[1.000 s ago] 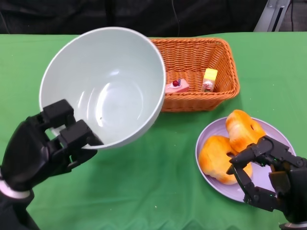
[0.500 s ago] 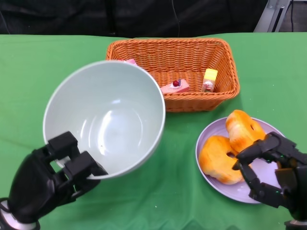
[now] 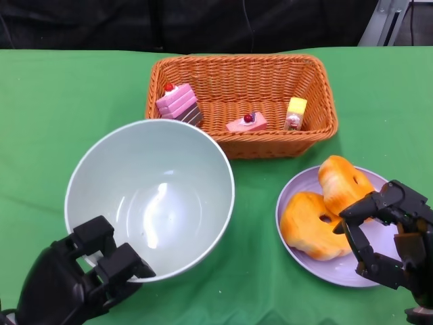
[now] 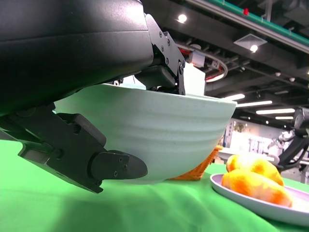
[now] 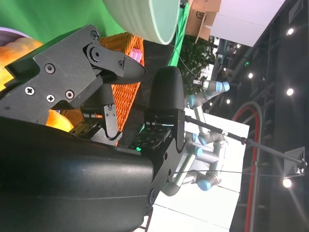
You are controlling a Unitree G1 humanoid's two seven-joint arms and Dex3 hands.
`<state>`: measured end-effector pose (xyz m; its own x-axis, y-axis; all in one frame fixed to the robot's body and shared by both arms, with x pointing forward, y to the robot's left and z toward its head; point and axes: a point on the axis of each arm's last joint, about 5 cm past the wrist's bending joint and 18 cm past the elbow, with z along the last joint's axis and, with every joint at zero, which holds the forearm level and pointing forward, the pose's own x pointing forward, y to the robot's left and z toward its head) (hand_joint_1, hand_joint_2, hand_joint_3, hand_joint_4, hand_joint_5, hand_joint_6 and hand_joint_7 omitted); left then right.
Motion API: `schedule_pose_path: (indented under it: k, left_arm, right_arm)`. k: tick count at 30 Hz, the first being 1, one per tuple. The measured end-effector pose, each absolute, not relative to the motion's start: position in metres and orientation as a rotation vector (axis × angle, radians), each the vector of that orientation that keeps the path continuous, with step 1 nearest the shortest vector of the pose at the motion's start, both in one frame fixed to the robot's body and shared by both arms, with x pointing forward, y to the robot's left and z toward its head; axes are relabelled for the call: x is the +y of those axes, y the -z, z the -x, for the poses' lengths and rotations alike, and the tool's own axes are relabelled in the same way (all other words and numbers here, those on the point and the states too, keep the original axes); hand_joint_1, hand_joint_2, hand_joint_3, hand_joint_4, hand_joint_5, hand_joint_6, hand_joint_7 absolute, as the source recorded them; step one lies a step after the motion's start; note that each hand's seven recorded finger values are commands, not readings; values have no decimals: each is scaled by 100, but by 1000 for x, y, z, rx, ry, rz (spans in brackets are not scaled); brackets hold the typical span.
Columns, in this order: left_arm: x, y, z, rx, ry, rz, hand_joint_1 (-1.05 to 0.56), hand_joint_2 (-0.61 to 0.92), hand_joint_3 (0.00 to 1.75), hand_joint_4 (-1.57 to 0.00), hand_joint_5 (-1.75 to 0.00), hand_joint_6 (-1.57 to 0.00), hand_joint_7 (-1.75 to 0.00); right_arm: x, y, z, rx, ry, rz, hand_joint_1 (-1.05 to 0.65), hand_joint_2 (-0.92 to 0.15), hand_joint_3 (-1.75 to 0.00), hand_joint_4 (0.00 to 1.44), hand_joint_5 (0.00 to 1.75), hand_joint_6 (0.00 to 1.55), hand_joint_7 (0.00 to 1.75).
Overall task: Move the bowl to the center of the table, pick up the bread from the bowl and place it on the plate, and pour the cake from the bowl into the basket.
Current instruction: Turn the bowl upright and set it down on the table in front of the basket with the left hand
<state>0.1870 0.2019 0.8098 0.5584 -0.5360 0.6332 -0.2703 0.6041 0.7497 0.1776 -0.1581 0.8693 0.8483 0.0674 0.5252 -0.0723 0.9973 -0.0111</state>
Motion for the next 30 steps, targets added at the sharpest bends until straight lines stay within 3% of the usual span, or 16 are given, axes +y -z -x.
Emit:
schedule_pose_path:
  k: [5,9,12,24,30]
  left_arm:
    - [200,-806,-184,-987,211,-945,-7,92,18,-53,-175,-71,-107]
    - [197,-804,-182,-987,234,-941,-5,92,32,-55,-175,-54,-138]
    - [197,-803,-182,-988,239,-939,-4,91,32,-55,-175,-47,-147]
    - [192,-799,-178,-969,280,-912,-5,92,44,-53,-175,-51,-139]
    - [194,-794,-174,-934,308,-929,-4,92,41,-53,-175,-53,-133]
  right_arm:
    - [-159,-868,-175,-541,-70,-11,-14,-54,-87,79,127,74,109]
    - [-159,-869,-175,-547,-69,-15,-14,-55,-85,80,126,75,107]
    - [-160,-869,-175,-539,-64,-24,-13,-56,-84,80,126,76,107]
    - [-159,-869,-175,-533,-67,-23,-14,-56,-84,80,126,76,108]
    - [-159,-869,-175,-532,-65,-21,-13,-54,-88,79,126,76,108]
